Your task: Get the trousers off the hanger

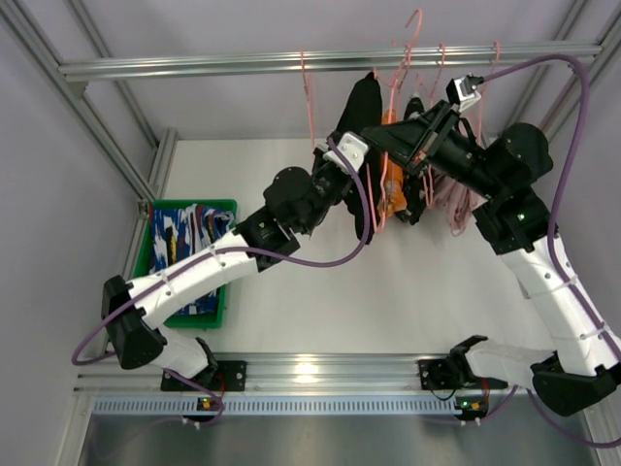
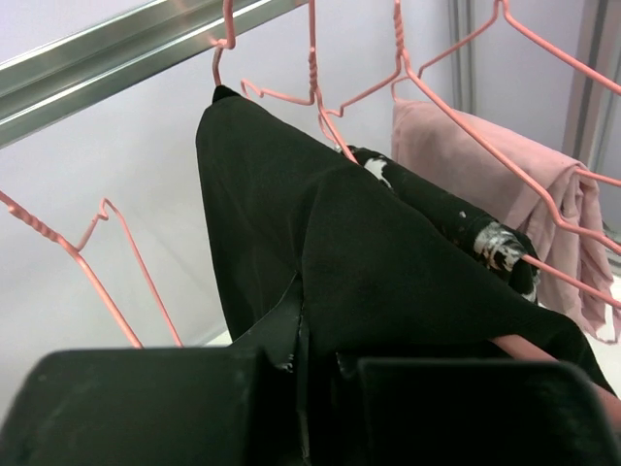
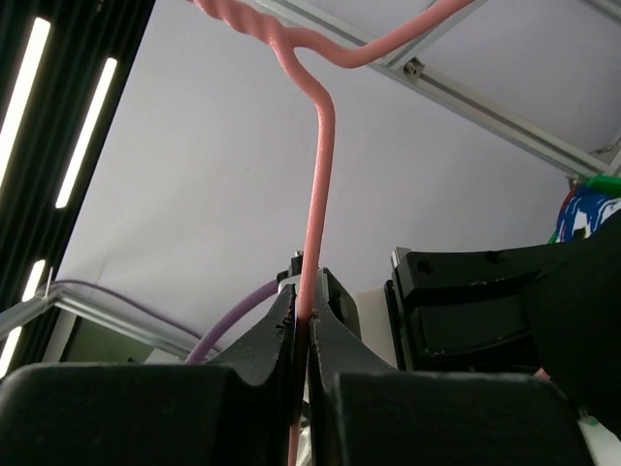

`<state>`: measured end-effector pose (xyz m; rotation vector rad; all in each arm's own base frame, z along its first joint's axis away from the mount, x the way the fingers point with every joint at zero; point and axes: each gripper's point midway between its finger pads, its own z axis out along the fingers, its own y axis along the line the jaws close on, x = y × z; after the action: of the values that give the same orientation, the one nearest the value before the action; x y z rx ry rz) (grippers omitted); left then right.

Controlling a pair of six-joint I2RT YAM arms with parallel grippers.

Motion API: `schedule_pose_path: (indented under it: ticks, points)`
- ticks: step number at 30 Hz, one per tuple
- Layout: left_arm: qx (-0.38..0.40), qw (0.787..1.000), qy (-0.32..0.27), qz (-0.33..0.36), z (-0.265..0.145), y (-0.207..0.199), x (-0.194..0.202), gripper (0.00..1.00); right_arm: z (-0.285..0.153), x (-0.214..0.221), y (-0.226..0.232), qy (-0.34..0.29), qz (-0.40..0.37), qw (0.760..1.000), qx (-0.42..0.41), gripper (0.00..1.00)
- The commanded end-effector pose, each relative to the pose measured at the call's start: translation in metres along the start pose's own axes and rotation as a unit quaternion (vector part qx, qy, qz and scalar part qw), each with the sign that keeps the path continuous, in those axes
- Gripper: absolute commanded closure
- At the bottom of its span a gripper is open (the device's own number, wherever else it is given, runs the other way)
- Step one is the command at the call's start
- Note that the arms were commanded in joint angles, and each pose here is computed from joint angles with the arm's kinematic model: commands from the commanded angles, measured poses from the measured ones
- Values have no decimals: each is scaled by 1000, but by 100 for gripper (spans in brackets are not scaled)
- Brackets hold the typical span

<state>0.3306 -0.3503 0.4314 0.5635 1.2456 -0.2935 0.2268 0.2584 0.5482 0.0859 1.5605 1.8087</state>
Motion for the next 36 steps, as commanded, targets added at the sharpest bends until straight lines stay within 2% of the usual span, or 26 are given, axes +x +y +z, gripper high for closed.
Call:
schedule_pose_path:
  ticks: [1, 5, 11, 21, 29, 36]
  points:
    - [-5, 995, -84, -51, -16, 27, -82, 100, -22, -1, 34, -19, -109, 992, -55, 100]
    - [11, 991, -104, -79, -27, 32, -111, 100, -22, -3, -4, -26, -112, 993, -15, 100]
    - [19, 986, -136, -96, -35, 40, -147, 100, -24, -4, -36, -34, -120, 992, 19, 100]
    - [22, 980, -171, -103, -39, 48, -178, 100, -29, -9, -77, -44, -115, 990, 67, 100]
    - [11, 969, -222, -104, -44, 64, -226, 100, -44, 3, -117, -34, -108, 987, 112, 100]
    - [-9, 959, -259, -113, -50, 83, -264, 100, -52, 11, -133, -31, -111, 986, 123, 100]
